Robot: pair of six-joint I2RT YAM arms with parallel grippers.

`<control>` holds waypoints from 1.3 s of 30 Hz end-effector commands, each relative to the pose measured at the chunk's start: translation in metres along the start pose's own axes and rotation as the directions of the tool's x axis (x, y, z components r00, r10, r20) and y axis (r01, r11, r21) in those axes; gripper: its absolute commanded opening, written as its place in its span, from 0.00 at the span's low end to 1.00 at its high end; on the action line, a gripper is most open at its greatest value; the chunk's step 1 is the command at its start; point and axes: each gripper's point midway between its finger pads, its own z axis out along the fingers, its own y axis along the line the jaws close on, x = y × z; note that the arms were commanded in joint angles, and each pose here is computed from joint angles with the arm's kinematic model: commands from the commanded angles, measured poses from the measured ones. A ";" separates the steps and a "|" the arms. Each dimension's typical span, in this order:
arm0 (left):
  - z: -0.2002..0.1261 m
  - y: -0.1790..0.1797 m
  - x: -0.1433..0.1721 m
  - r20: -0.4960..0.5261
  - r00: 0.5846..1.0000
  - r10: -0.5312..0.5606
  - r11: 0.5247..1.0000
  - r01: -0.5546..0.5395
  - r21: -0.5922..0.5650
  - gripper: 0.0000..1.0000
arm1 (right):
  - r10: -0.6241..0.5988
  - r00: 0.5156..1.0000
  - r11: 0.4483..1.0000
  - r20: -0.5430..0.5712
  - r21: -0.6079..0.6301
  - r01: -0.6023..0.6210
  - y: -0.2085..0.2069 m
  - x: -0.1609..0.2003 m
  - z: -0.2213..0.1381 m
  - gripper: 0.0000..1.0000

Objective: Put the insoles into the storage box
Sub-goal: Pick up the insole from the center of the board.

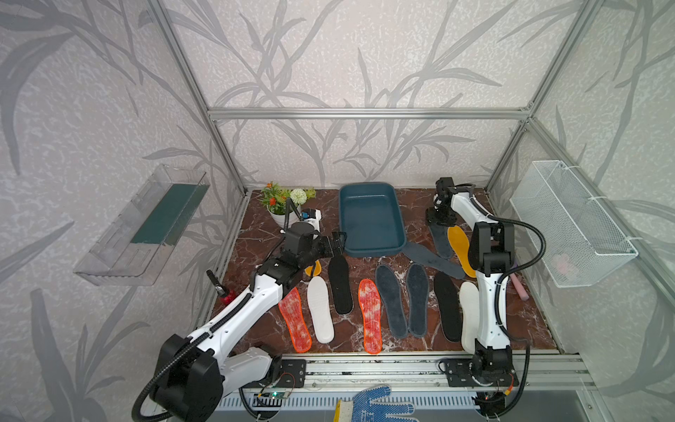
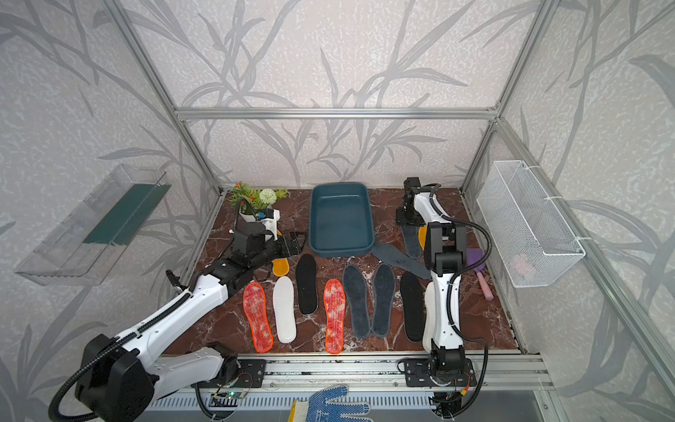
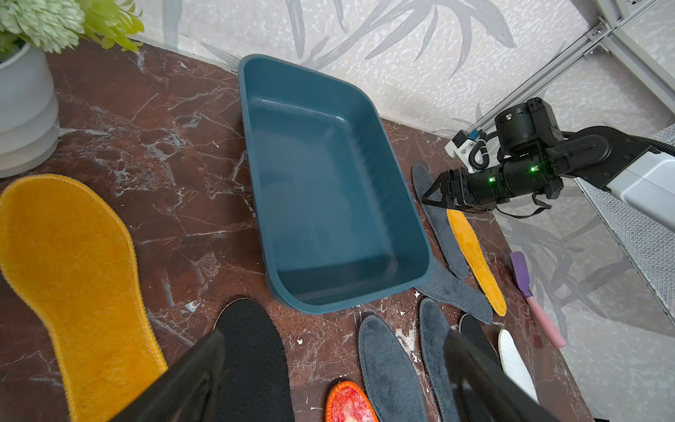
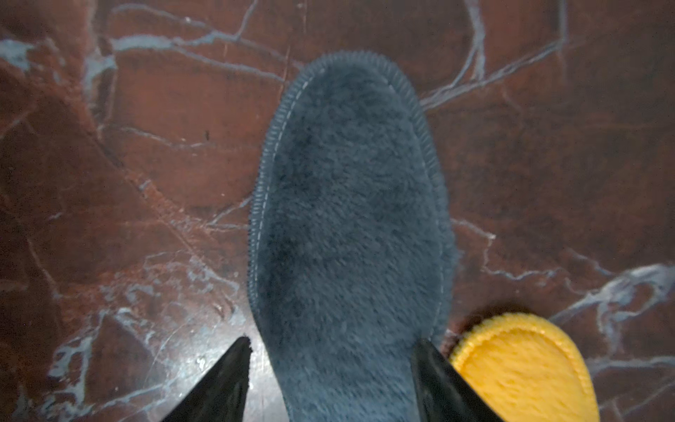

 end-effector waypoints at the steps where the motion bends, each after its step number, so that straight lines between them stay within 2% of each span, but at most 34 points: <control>1: -0.009 -0.006 -0.013 0.032 0.999 0.011 1.000 -0.010 -0.001 0.92 | -0.004 1.000 0.999 -0.010 0.044 0.004 -0.011 0.001 -0.007 0.74; 2: -0.008 -0.005 -0.012 0.031 0.999 0.010 1.000 -0.010 -0.003 0.92 | -0.005 1.000 0.999 -0.006 0.052 0.006 -0.012 0.000 -0.008 0.76; 5: -0.007 -0.005 -0.011 0.027 1.000 0.009 1.000 -0.009 -0.004 0.92 | -0.007 1.000 0.998 0.005 0.057 0.007 -0.013 -0.002 -0.011 0.94; 7: -0.006 -0.004 -0.011 0.025 1.000 0.008 1.000 -0.008 -0.007 0.92 | -0.011 1.000 0.998 0.008 0.057 0.011 -0.012 -0.003 -0.010 0.97; 14: -0.007 -0.005 -0.012 0.025 1.000 0.009 1.000 -0.009 -0.009 0.92 | -0.013 1.000 1.000 -0.011 0.028 0.014 -0.006 -0.004 0.002 0.97; 22: -0.009 -0.004 -0.013 0.024 1.000 0.012 1.000 -0.012 -0.020 0.92 | 0.002 0.998 1.000 -0.070 0.009 -0.001 -0.002 0.001 0.021 0.90; 26: -0.010 -0.003 -0.013 0.023 1.000 0.015 1.000 -0.014 -0.027 0.92 | 0.015 0.996 1.000 -0.089 0.003 -0.015 -0.001 0.004 0.025 0.77; 29: -0.010 -0.002 -0.012 0.022 1.000 0.015 0.999 -0.014 -0.030 0.92 | 0.018 0.995 1.000 -0.100 -0.008 -0.019 0.002 0.007 0.028 0.62; 33: -0.010 -0.002 -0.012 0.023 1.000 0.013 0.999 -0.013 -0.030 0.92 | 0.022 0.994 1.000 -0.109 -0.020 -0.024 0.004 0.008 0.030 0.30; 37: -0.010 -0.003 -0.013 0.025 1.000 0.011 1.000 -0.011 -0.025 0.92 | 0.023 0.997 0.999 -0.072 -0.036 -0.025 0.008 -0.003 0.015 0.00; 39: -0.010 -0.004 -0.014 0.027 1.000 0.007 1.000 -0.006 -0.022 0.92 | 0.022 0.999 0.999 -0.046 -0.040 -0.024 0.010 -0.010 0.002 0.00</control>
